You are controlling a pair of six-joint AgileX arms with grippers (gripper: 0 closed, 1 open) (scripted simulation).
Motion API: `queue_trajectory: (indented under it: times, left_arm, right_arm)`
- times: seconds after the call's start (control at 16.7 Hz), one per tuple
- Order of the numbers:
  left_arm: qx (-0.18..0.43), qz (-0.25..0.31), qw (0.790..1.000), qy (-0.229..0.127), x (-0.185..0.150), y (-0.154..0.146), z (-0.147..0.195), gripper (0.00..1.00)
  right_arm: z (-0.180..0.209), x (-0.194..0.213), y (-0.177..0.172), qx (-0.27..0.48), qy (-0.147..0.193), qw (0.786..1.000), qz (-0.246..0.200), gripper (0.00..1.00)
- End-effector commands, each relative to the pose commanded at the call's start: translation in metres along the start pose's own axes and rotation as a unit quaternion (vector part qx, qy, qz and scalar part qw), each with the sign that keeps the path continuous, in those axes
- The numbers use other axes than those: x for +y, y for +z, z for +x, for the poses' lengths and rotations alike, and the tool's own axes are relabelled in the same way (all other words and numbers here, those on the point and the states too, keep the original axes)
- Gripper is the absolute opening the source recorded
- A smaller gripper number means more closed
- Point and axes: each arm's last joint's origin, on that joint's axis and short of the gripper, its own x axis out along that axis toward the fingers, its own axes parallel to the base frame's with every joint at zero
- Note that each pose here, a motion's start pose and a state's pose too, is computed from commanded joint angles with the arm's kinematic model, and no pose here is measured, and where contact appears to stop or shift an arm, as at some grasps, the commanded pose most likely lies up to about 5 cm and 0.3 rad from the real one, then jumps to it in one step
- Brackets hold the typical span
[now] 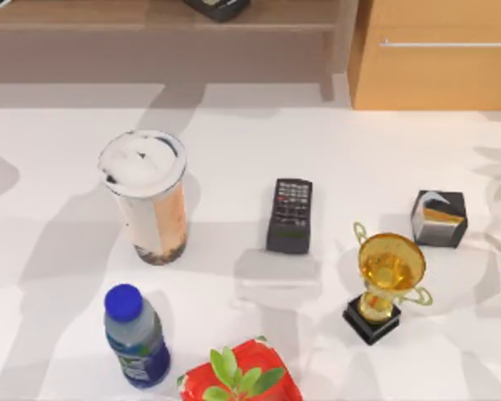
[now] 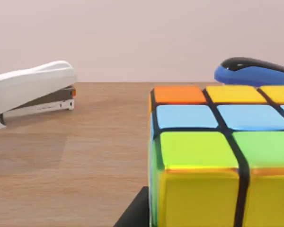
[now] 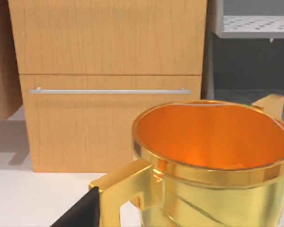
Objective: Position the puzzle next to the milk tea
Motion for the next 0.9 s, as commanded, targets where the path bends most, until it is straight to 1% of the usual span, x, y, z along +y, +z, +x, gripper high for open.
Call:
queue_trajectory:
  times: [0.24,0.42,0.66,0.78,0.9]
  left_arm:
    - [-0.011,-0.005,1.0,-0.003,0.0,0.013,-0.003,0.0]
    - [0.0,0.0,1.0,0.0,0.0,0.01,0.0,0.0]
    - [-0.001,0.0,1.0,0.0,0.001,0.011,-0.001,0.0]
    - [-0.005,0.001,1.0,-0.008,0.01,0.025,-0.008,0.0]
    - [-0.004,0.003,1.0,-0.019,0.032,0.049,-0.024,0.0]
  right_arm:
    - [0.0,0.0,0.0,0.0,0.0,1.0,0.0,1.0]
    - [0.0,0.0,0.0,0.0,0.0,1.0,0.0,1.0]
    - [0.0,0.0,0.0,0.0,0.0,1.0,0.0,1.0]
    - [0.0,0.0,0.0,0.0,0.0,1.0,0.0,1.0]
    - [0.0,0.0,0.0,0.0,0.0,1.0,0.0,1.0]
